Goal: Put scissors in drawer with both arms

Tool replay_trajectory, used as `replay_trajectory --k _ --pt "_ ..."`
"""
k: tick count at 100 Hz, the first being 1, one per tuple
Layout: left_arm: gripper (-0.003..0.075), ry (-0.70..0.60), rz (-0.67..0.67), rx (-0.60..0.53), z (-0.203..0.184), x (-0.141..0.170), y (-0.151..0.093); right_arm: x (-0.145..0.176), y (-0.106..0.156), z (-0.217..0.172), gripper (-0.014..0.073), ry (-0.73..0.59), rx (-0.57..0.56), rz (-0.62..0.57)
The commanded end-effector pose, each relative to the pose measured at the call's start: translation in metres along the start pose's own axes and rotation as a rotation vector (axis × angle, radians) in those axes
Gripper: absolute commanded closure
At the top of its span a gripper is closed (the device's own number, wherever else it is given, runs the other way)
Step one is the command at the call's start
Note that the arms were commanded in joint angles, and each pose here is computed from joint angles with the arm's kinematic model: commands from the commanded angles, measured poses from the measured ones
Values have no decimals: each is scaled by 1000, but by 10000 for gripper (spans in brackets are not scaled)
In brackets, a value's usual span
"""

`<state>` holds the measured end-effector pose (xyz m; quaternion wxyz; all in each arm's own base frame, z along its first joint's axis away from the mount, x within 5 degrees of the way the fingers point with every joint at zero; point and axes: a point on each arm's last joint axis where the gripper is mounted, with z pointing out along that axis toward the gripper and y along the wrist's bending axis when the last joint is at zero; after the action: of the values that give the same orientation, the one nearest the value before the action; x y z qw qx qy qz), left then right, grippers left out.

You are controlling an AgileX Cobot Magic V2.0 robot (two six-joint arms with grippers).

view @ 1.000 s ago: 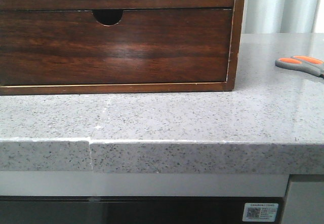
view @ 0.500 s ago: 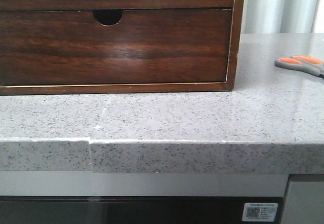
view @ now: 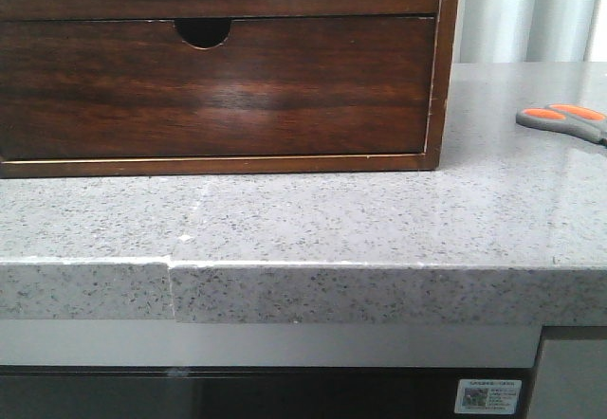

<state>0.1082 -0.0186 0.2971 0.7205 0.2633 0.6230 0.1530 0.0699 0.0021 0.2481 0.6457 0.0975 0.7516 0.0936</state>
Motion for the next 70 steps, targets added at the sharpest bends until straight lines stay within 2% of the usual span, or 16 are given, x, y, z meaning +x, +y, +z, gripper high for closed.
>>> replay_trajectory --k 1,21,40,70 --pt "364 -113 84 71 11 -21 0 -15 2 0 666 -96 -7 -6" --pt "364 -163 237 298 40 -35 -23 -16 2 0 666 -104 -8 -6" --pt "364 -198 360 465 70 -49 -48 -16 2 0 666 -104 -8 -6" --pt "364 -228 416 550 110 -71 -67 -16 2 0 666 -104 -8 -6"
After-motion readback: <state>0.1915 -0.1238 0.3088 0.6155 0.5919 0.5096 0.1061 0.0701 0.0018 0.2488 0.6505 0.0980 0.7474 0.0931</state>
